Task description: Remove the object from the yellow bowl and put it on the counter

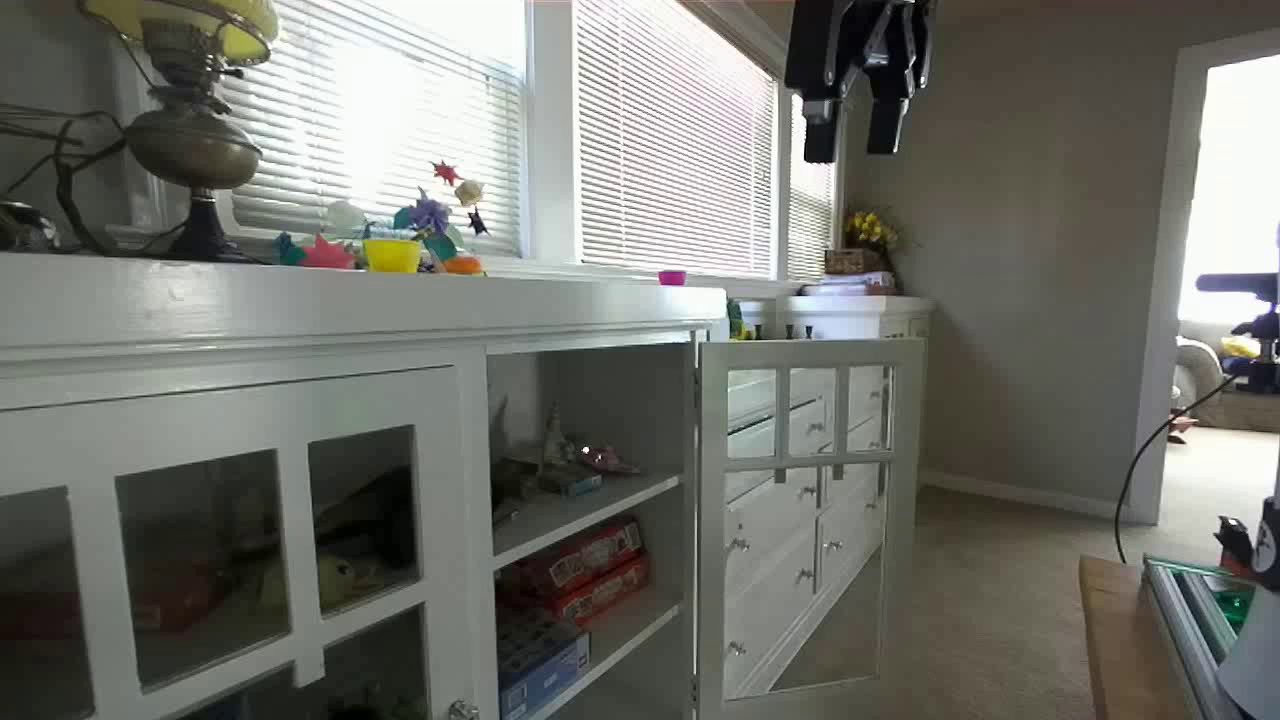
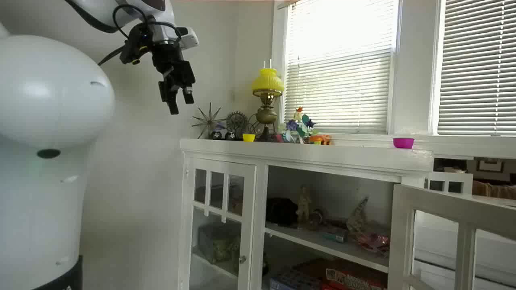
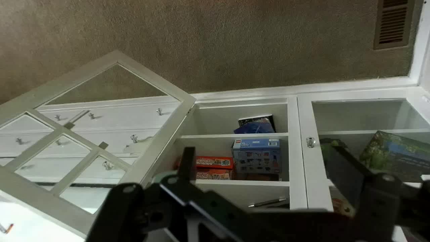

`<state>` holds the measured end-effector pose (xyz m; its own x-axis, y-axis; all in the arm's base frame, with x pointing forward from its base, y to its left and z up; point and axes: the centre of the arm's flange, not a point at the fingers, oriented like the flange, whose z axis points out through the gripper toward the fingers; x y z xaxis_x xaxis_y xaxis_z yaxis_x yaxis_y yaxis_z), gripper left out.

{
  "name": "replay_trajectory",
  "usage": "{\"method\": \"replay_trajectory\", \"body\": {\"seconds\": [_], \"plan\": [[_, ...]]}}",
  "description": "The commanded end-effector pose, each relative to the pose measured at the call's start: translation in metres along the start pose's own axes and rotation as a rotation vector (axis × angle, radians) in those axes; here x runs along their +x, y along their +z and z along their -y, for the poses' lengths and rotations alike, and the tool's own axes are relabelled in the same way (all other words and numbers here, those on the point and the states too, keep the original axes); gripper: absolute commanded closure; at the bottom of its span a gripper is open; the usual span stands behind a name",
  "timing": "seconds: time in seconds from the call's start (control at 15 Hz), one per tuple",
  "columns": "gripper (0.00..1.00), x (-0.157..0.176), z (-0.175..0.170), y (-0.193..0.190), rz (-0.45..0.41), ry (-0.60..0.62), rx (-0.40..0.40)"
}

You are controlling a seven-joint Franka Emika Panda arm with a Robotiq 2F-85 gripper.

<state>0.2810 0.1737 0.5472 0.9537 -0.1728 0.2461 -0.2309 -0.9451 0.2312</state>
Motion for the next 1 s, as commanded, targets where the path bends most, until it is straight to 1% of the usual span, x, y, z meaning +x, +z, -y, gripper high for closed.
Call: {"method": "replay_trajectory", "body": {"seconds": [0.0,0.27,0.47,0.73,0.93], "plan": [[0.00,0.000,0.000,0.000,0.000,0.000,0.000],[0.00,0.000,0.000,0.000,0.000,0.000,0.000],[0.00,0.017,0.003,0.004,0.023,0.020,0.025],[0.00,0.062,0.001,0.012,0.024,0.068,0.045],[0.00,0.103,0.000,0.014,0.012,0.114,0.090]]}}
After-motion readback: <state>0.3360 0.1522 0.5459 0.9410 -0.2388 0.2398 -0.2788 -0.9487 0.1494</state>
